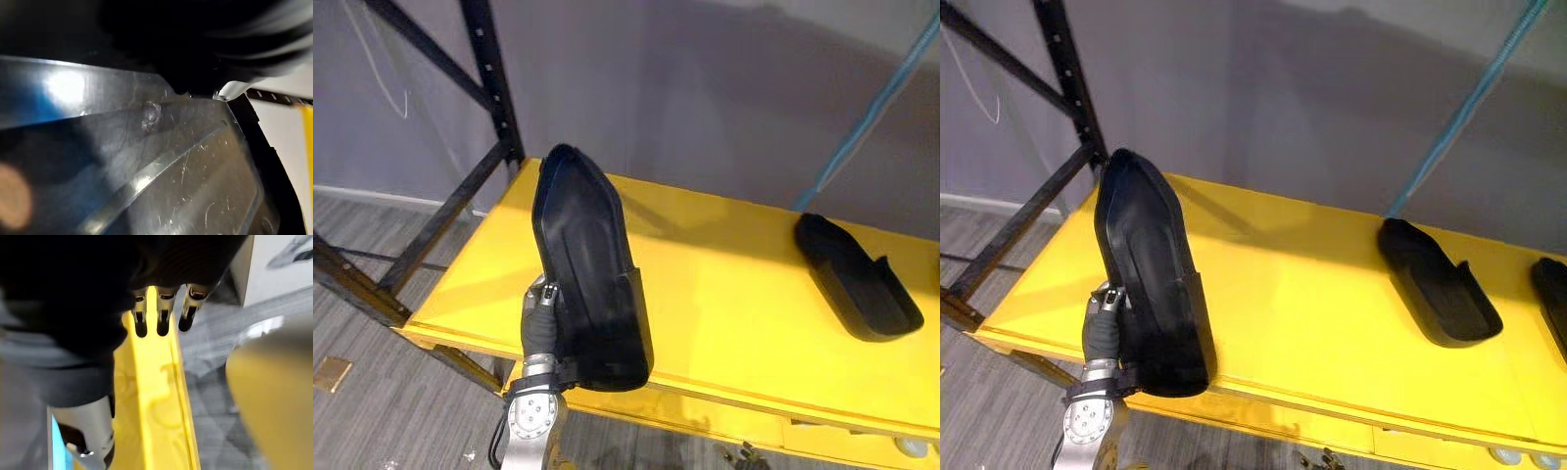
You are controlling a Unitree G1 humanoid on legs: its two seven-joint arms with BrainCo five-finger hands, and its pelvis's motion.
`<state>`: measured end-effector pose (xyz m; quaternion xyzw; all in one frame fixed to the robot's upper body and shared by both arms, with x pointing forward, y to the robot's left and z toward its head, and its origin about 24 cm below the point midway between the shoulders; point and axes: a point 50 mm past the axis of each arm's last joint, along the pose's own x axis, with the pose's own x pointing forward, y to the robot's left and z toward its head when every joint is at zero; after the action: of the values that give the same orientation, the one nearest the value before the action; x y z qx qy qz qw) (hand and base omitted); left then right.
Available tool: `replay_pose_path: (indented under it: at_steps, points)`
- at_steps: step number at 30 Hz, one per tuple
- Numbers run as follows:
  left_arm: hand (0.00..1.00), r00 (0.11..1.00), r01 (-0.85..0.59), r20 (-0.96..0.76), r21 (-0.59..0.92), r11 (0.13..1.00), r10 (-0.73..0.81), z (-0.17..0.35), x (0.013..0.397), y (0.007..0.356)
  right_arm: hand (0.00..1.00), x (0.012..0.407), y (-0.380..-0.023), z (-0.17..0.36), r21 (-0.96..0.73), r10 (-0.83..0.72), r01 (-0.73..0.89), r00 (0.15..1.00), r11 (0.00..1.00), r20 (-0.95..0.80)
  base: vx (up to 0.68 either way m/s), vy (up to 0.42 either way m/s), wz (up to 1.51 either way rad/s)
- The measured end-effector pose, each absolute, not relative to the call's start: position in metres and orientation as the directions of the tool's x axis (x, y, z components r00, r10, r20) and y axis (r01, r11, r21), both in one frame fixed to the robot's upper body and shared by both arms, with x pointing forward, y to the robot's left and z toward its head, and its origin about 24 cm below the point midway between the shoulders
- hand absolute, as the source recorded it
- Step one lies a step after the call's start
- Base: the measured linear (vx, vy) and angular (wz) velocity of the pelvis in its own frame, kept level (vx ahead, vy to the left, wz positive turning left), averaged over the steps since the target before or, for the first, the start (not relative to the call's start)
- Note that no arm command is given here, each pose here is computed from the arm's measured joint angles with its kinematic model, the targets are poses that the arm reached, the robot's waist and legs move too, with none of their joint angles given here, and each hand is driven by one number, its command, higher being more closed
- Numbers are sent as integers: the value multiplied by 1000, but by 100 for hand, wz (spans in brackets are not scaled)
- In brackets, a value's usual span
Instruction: Walk over and take plastic housings, then place them on the shelf
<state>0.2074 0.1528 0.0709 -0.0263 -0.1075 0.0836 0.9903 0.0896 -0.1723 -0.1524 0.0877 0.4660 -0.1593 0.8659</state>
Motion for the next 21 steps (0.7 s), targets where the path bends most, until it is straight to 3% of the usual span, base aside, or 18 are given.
replay_pose_path:
  at_steps: [4,13,18,21]
  points:
    - [100,957,-143,244,-71,987,156,79,211,150,0,105,-170,-146,16,-184,330,565,944,-804,-69,248,-27]
    - [100,983,-62,170,-43,997,69,64,222,126,0,86,-181,-154,-4,-218,397,496,918,-840,-8,-95,-1]
    - [100,985,-68,157,-24,997,71,60,222,131,0,75,-185,-159,-24,-227,416,446,909,-866,111,-91,11]
    - [100,986,-113,119,-7,994,113,50,227,142,0,90,-190,-155,-15,-240,423,483,906,-842,53,-153,-7]
